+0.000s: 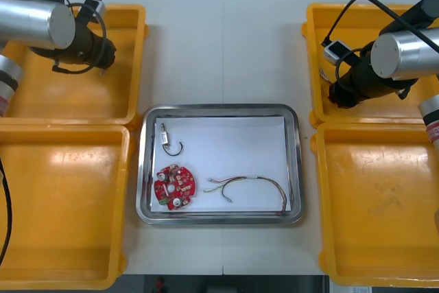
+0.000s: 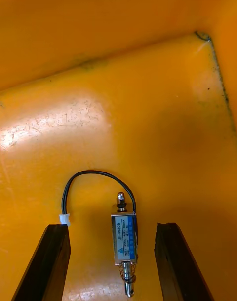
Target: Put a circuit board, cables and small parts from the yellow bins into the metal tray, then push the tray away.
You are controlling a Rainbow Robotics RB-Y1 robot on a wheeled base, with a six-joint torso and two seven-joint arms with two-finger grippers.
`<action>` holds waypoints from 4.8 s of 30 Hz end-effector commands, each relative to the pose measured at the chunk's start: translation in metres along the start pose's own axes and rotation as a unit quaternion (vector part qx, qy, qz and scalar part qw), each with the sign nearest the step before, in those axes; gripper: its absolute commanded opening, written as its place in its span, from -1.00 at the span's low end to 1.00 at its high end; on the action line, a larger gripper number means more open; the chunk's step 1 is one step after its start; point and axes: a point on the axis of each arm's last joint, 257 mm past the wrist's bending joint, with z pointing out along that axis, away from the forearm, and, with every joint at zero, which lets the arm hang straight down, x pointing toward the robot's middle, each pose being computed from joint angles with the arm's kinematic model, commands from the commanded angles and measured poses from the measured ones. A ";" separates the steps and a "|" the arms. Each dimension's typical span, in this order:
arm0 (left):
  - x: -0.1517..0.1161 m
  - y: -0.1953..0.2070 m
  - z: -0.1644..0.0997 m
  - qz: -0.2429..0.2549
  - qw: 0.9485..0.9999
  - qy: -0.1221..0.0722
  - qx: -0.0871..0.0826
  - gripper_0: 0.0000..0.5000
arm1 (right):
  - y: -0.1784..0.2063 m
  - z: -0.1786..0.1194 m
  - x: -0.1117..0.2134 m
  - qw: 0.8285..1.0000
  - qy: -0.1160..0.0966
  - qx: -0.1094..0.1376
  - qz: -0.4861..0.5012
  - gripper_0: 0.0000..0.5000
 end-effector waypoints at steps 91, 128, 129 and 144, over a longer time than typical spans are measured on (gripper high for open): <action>0.041 -0.032 -0.154 -0.093 0.992 0.080 0.000 -1.00 | 0.197 -0.156 -0.048 0.942 -0.046 -0.066 -0.326 -1.00; 0.041 -0.068 -0.160 -0.141 0.988 0.061 0.034 -0.98 | 0.235 -0.052 -0.060 0.931 -0.045 -0.048 -0.358 1.00; 0.042 -0.068 -0.159 -0.141 0.987 0.062 0.034 -0.99 | 0.234 -0.053 -0.061 0.932 -0.046 -0.047 -0.357 1.00; 0.040 -0.102 -0.164 -0.129 0.989 0.058 0.042 -0.99 | 0.203 -0.126 -0.051 0.949 -0.002 -0.049 -0.311 1.00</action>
